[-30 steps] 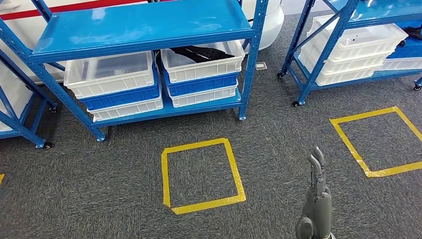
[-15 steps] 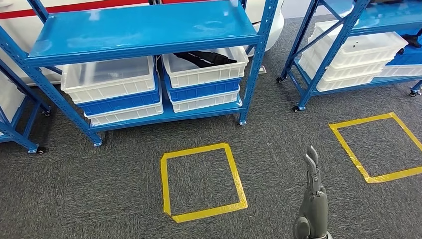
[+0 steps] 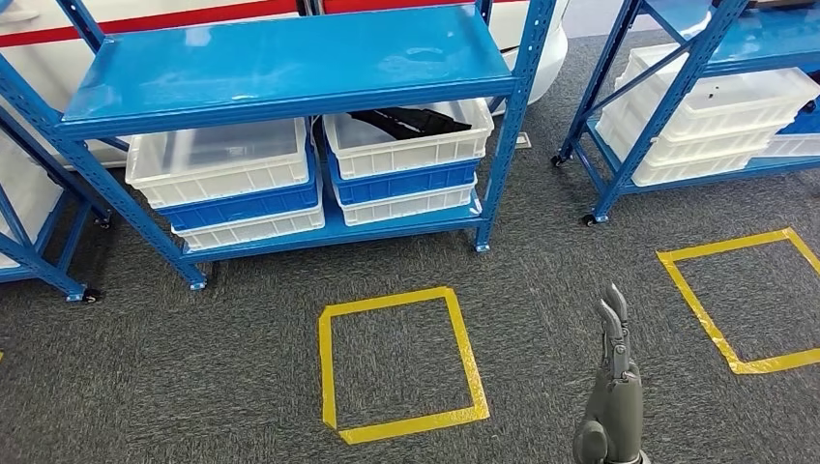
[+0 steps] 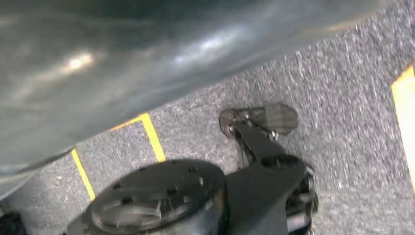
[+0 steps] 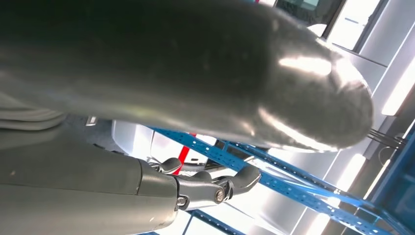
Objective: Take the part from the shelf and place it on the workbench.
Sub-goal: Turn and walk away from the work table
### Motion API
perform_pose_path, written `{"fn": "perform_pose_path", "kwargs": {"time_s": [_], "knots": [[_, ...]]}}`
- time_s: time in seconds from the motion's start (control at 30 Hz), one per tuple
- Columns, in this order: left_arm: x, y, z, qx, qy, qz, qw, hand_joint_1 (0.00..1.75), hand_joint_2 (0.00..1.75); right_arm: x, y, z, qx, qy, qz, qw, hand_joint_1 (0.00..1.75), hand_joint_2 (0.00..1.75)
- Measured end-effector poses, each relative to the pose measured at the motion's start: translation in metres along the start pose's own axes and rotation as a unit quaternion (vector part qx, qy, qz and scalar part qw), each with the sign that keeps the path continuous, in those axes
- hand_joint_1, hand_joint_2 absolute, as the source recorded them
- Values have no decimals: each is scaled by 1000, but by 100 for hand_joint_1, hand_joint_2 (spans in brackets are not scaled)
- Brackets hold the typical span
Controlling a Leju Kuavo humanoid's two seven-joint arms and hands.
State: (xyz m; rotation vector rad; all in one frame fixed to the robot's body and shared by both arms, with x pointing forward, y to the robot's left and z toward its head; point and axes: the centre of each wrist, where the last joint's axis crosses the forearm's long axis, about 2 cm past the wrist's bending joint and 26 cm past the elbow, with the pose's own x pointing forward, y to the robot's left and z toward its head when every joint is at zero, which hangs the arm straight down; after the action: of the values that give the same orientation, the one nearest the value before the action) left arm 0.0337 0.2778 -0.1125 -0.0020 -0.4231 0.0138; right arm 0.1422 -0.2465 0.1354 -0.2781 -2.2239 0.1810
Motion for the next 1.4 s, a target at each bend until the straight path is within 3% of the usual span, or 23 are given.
{"fn": "perform_pose_path", "kwargs": {"time_s": [1.4], "knots": [[-2, -1, 1, 6, 19, -22, 1000, 0, 0, -3, 4, -2, 4, 6, -13, 1000, 0, 0]]}}
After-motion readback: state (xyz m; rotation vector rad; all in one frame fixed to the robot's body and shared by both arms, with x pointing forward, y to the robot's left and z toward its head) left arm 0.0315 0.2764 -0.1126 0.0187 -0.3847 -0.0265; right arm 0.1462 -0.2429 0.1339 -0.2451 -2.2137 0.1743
